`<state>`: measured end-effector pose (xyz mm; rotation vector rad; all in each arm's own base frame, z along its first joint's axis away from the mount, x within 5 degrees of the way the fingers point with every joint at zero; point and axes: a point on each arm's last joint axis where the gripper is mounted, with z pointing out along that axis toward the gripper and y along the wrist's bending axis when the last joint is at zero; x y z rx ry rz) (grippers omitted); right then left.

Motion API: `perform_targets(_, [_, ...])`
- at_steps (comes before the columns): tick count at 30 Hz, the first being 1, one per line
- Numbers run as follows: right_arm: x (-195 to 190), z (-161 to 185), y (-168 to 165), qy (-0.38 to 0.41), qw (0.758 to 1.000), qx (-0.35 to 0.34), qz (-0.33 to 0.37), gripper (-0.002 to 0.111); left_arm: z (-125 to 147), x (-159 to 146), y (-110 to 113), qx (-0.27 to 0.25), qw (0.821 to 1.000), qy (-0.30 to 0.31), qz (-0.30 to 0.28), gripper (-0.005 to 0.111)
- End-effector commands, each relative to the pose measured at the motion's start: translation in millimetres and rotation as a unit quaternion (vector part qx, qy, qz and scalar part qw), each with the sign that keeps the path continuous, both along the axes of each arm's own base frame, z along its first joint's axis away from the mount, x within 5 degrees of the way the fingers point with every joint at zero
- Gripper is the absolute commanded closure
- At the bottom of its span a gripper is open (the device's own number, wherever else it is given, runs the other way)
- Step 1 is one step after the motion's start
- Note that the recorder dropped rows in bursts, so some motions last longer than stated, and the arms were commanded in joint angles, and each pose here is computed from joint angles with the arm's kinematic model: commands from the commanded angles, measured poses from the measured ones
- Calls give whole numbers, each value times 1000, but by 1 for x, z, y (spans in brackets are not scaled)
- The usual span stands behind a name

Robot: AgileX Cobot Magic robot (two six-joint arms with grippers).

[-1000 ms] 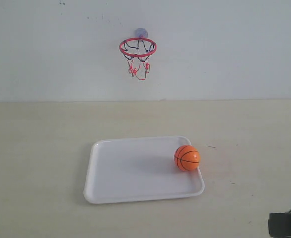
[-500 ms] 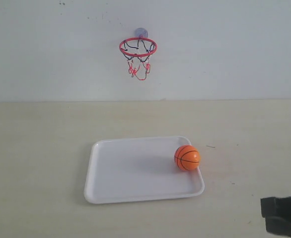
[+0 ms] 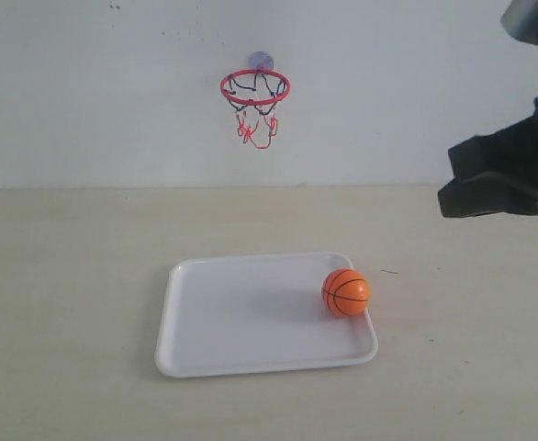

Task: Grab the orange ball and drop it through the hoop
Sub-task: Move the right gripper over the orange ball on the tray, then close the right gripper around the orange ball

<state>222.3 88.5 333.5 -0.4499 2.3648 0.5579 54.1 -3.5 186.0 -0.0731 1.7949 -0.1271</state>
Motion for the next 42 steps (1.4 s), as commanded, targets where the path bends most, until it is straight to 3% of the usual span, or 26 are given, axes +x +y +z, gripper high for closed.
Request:
perform_targets(1, [23, -21, 5, 40, 999, -15, -5, 78, 0, 0, 0, 3, 1000, -3, 1, 103])
perform_targets(5, [45, -44, 16, 60, 997, -37, 11, 50, 0, 0, 0, 3, 1000, -3, 1, 103])
perform_targets(8, [56, -57, 36, 80, 995, -43, 33, 41, 0, 0, 0, 3, 1000, -3, 1, 103])
perform_targets(13, [86, -81, 61, 94, 993, -59, 48, 40, 0, 0, 0, 3, 1000, -3, 1, 103])
perform_targets(21, [127, -115, 73, 117, 990, -74, 20, 41, 0, 0, 0, 3, 1000, -3, 1, 103])
perform_targets(42, [145, -165, 75, 138, 986, -95, -3, 35, 0, 0, 0, 3, 1000, -3, 1, 103])
